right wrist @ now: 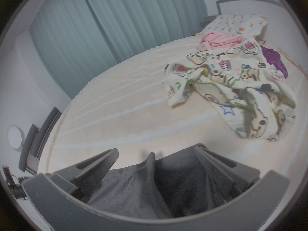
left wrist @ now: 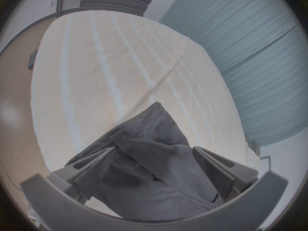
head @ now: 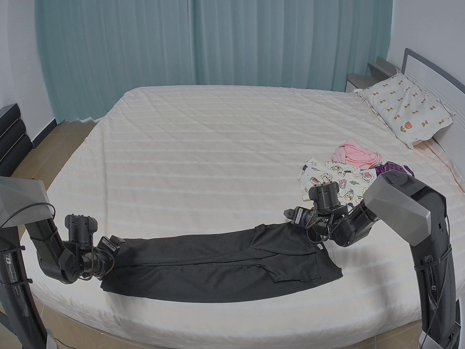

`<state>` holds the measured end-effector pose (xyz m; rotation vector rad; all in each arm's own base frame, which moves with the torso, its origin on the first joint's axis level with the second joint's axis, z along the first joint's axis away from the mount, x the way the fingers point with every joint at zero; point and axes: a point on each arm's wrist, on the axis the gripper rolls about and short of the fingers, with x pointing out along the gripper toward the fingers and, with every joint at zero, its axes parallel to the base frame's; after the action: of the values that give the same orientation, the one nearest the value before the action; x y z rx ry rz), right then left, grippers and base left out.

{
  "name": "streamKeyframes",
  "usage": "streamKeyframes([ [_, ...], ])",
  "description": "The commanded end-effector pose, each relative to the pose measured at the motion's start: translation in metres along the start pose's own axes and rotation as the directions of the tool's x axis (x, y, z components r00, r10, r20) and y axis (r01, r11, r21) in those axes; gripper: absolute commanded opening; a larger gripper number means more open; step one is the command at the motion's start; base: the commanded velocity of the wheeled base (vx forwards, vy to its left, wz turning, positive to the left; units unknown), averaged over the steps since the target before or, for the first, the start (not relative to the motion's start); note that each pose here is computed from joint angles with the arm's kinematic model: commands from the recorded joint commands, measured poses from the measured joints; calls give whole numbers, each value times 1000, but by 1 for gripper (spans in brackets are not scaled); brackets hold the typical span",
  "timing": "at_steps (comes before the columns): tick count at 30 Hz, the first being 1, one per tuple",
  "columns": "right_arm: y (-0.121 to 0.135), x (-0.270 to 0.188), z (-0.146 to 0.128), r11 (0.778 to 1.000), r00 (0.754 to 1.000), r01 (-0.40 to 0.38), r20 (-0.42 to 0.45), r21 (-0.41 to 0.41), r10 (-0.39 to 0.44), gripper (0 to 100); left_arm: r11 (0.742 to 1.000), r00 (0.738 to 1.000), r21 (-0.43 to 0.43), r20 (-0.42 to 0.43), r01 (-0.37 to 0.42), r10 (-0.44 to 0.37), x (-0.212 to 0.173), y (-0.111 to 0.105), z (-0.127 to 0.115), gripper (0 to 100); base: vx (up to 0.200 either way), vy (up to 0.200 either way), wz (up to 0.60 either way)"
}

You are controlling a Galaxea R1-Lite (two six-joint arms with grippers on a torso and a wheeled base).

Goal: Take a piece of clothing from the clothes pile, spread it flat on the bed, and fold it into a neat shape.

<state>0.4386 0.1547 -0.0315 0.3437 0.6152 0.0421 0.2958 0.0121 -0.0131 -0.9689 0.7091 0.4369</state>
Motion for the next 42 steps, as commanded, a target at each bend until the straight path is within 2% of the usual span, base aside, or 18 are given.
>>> streamKeyframes([
  [1,-2,-26,22,998,1000,0,30,71,-2,100,1000,1000,-1,6,11,-11,-1,1,0,100,0,0,0],
  [6,-11,-83,23,982,1000,15,-16,191,-12,100,1000,999,1,19,28,-28,-5,2,-1,100,0,0,0],
  [10,-21,-118,14,952,998,46,-59,302,-30,100,999,998,4,33,51,-51,-9,4,-2,100,0,0,0],
  [14,-35,-133,-2,938,995,67,-89,339,-39,100,998,997,7,43,61,-62,-13,3,-1,100,0,0,0],
  [19,-62,-142,-23,917,993,-24,-100,398,69,100,992,987,34,97,124,-127,-38,-10,13,100,0,0,0],
  [27,-67,-134,-49,922,987,-44,-128,384,100,100,982,996,182,64,45,-57,-42,-12,19,100,0,0,0],
  [28,-66,-134,-50,923,986,-48,-128,382,104,100,972,997,232,48,42,-55,-40,-12,19,100,0,0,0],
  [29,-66,-134,-50,923,986,-47,-130,382,104,100,969,997,243,45,43,-55,-40,-11,19,100,0,0,0],
  [30,-65,-134,-50,923,986,-49,-129,381,105,100,952,998,302,18,46,-53,-35,-8,19,100,0,0,0],
  [33,-66,-135,-52,923,985,-45,-137,381,104,100,925,998,373,-20,66,-63,-22,-6,20,100,0,0,0],
  [39,-66,-135,-52,923,984,-48,-139,382,108,100,902,991,414,-98,124,-91,2,-8,19,100,0,0,0],
  [42,-66,-135,-52,924,984,-45,-141,380,106,100,894,992,432,-89,119,-89,18,-10,22,100,0,0,0],
])
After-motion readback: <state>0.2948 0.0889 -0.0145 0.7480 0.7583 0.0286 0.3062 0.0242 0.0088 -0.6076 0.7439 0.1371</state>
